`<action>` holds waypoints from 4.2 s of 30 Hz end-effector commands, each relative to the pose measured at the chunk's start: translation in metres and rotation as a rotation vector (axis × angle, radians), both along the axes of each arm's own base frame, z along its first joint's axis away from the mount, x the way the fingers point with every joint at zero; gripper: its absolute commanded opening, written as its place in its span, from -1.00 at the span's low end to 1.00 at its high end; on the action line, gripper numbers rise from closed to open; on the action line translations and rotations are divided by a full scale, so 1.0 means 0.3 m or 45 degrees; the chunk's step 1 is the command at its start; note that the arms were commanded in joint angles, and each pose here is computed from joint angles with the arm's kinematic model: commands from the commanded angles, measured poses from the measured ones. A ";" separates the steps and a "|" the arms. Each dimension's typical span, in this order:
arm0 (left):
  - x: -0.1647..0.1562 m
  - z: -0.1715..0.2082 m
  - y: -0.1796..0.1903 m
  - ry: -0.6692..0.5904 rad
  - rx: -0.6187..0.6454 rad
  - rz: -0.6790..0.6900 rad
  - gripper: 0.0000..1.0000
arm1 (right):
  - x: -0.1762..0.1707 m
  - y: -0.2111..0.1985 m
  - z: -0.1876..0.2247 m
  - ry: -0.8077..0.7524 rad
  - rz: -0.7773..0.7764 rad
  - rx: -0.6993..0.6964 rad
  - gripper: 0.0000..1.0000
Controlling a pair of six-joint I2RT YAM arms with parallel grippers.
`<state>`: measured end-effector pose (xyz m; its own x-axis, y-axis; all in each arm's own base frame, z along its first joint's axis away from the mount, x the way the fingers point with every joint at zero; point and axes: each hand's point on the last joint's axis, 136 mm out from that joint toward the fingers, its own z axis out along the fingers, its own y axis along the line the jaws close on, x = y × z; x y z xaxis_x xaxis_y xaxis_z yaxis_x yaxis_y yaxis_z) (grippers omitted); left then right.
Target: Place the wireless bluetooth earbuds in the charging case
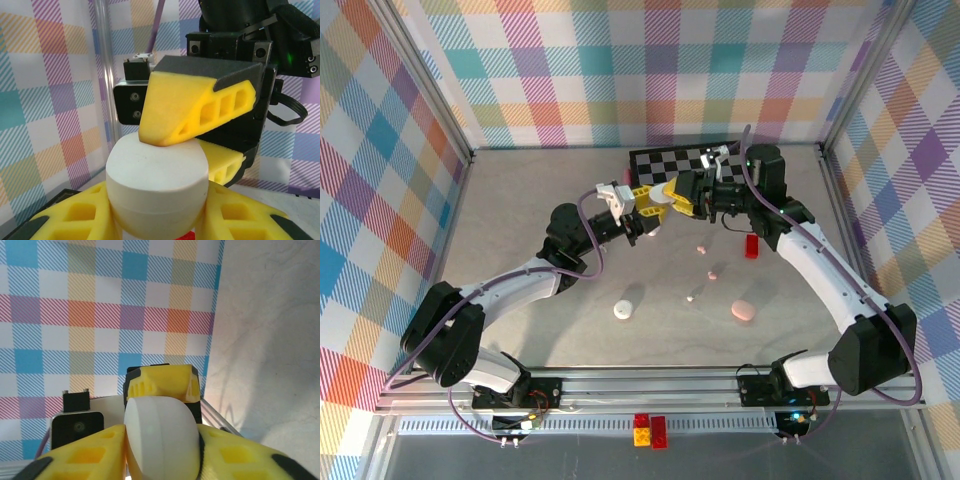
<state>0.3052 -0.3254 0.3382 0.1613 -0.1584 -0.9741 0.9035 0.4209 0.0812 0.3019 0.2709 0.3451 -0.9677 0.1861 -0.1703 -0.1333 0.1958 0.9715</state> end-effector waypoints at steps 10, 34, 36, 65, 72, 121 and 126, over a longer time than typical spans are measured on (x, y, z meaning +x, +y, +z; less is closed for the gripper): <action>-0.038 0.019 0.001 -0.005 -0.003 -0.033 0.44 | 0.049 -0.078 -0.055 -0.063 -0.154 -0.053 -0.55; -0.140 -0.362 0.123 0.453 0.413 0.120 0.99 | 0.366 -0.511 -0.824 0.305 -0.641 -0.611 -0.53; -0.133 -0.365 0.129 0.461 0.421 0.139 0.99 | 0.383 -0.518 -0.852 0.320 -0.643 -0.640 -0.52; -0.062 -0.399 0.174 0.607 0.440 0.318 0.99 | 0.308 -0.571 -0.746 0.101 -0.579 -0.871 0.34; -0.036 -0.488 0.212 0.748 0.652 0.444 0.99 | 0.181 -0.586 -0.665 -0.032 -0.550 -0.926 0.41; -0.311 -1.042 0.260 2.056 0.854 1.339 -0.06 | 0.018 -0.559 -0.665 -0.047 -0.477 -0.866 0.43; -0.264 -0.932 0.250 1.964 0.795 1.334 -0.06 | -0.017 -0.542 -0.600 -0.163 -0.445 -0.834 0.43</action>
